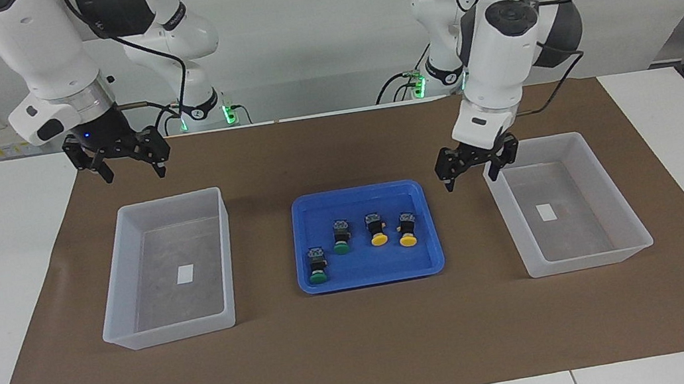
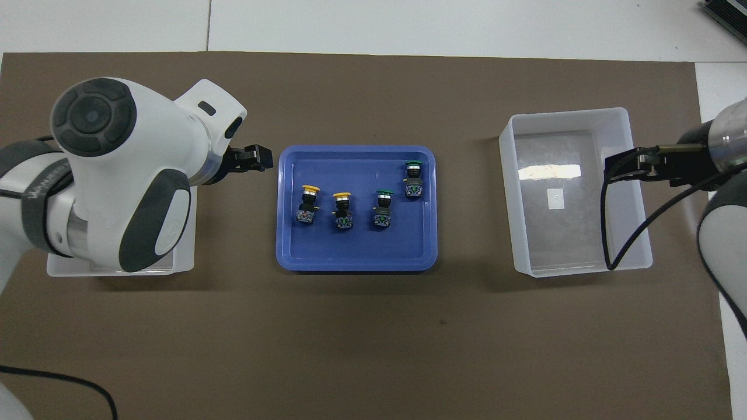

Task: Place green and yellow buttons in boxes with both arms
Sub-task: 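Move the left and right grippers toward the buttons on the blue tray, then grasp a yellow button with the left gripper while the right gripper grasps green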

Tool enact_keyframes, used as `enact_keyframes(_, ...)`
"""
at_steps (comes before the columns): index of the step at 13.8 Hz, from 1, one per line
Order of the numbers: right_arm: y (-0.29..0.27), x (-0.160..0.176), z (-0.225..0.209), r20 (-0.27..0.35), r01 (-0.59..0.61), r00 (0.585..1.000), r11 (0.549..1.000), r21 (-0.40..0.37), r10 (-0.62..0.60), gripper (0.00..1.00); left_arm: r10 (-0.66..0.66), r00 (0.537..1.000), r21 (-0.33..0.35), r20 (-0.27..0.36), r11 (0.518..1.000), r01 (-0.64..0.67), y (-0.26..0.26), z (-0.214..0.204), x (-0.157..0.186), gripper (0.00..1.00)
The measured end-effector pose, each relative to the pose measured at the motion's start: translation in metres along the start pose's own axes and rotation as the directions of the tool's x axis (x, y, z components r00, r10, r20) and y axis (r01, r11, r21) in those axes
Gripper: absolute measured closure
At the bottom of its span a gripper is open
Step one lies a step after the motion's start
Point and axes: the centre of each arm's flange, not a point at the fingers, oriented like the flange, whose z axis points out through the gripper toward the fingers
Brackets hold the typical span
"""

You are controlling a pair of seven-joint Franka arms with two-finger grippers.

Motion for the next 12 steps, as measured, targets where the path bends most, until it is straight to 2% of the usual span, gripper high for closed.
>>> enact_keyframes(5, -0.045, 0.006, 0.037, -0.074, 0.063, 0.995, 0.998, 0.016, -0.061, 0.0, -0.033, 0.999, -0.02, -0.018, 0.999, 0.033, 0.014, 0.059, -0.013, 0.0)
enact_keyframes(8, -0.094, 0.012, 0.069, -0.105, 0.05, 0.993, 0.998, 0.037, -0.045, 0.0, -0.071, 0.997, -0.042, -0.031, 0.997, 0.07, 0.045, 0.103, -0.025, 0.0)
enact_keyframes(12, -0.165, 0.013, 0.111, -0.129, 0.036, 0.991, 0.997, 0.065, -0.027, 0.0, -0.064, 0.997, -0.056, -0.043, 0.997, 0.062, 0.057, 0.143, -0.029, 0.0)
